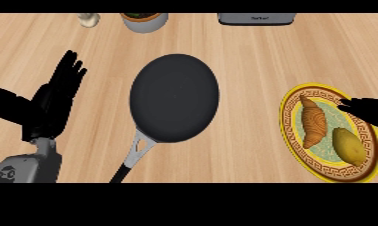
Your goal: Pick the lemon from the plate and place it in the pan
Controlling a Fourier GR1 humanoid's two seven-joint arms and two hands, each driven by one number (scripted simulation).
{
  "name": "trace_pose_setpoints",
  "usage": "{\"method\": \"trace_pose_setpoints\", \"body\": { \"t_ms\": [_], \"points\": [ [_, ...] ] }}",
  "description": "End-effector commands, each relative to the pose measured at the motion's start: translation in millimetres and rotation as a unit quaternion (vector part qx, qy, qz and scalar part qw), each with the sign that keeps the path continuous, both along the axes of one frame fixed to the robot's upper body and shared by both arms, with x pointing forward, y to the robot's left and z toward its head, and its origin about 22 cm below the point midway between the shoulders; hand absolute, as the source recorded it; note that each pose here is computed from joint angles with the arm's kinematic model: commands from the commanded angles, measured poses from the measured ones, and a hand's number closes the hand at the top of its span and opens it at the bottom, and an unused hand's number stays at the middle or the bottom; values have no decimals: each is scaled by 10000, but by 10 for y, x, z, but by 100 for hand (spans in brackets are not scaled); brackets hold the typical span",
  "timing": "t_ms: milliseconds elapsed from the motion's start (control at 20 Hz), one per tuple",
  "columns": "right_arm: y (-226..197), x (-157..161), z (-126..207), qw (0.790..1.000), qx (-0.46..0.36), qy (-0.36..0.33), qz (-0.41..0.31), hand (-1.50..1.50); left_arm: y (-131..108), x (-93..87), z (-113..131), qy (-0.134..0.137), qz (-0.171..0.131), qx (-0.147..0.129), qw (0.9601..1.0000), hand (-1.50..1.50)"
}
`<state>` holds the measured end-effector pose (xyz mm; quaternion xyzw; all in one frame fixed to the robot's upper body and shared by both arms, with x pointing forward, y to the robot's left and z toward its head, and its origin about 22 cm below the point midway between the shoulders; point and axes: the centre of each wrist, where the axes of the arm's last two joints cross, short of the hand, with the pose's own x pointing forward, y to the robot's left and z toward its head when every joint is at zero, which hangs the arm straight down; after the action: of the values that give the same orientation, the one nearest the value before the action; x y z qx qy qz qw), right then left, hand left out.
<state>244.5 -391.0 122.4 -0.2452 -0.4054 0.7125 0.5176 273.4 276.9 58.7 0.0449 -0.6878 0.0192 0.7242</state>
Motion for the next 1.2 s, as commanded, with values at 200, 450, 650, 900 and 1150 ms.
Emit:
{"method": "trace_pose_setpoints", "body": {
  "t_ms": [200, 450, 650, 900, 1150],
  "points": [
    [-42, 95, -259, 9995, -214, -30, -240, -150, -24, -52, -44, -8, 55, 24, 10000, 0],
    [-34, 189, -489, 9997, -105, 144, -149, -150, 108, -29, 32, -13, 34, 70, 10000, 0],
    [93, 320, -601, 9992, -277, 255, -129, -150, -114, 136, -38, 14, 39, 37, 10000, 0],
    [-101, 164, -690, 9996, -168, 170, -163, -150, -103, 10, 186, 39, 19, 46, 10000, 0],
    [136, 268, -963, 9995, 42, 281, -140, -150, -214, -20, -147, -55, 57, 39, 10000, 0]
  ]
}}
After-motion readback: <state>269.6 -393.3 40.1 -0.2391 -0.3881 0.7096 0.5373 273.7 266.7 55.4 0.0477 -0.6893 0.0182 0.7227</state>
